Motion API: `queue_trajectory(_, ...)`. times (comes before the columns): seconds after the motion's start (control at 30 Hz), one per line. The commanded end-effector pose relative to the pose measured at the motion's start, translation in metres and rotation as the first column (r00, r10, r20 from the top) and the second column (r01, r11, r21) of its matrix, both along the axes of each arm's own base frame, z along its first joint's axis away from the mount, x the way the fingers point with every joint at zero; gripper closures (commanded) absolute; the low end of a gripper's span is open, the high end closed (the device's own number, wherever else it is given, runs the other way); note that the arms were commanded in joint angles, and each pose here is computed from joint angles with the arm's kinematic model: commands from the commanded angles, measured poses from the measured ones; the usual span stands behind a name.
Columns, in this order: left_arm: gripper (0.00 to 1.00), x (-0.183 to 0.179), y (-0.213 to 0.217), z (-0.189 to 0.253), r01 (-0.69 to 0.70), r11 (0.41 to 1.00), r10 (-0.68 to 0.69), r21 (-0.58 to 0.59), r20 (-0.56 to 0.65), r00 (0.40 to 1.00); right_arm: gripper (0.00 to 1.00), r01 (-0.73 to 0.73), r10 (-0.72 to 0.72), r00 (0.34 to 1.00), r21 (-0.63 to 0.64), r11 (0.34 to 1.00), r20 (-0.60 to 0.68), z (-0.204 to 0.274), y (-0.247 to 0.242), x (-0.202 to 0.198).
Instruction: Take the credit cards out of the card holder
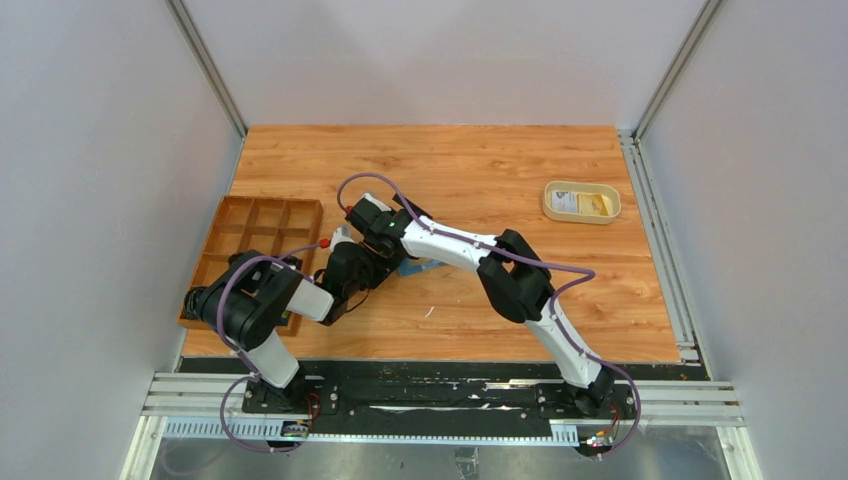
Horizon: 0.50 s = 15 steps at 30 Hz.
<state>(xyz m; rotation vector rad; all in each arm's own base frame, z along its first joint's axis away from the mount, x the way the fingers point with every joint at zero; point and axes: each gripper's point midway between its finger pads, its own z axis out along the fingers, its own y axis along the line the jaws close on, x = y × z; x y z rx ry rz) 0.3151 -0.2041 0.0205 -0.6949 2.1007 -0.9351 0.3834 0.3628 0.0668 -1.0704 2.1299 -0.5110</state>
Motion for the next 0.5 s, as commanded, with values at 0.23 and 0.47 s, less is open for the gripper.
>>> queue_trajectory(0.23, 1.0, -0.019, 0.013, -0.036, 0.023, 0.994, -0.011, 0.11, -0.111, 0.994, 0.0, 0.036, 0.002, 0.981, 0.19, 0.981, -0.194, -0.027, 0.014, -0.027)
queue_trajectory(0.47, 1.0, -0.017, 0.012, -0.034, 0.026, 0.994, -0.014, 0.11, -0.107, 0.994, 0.0, 0.073, 0.086, 0.928, 0.402, 0.913, -0.362, -0.033, 0.037, -0.052)
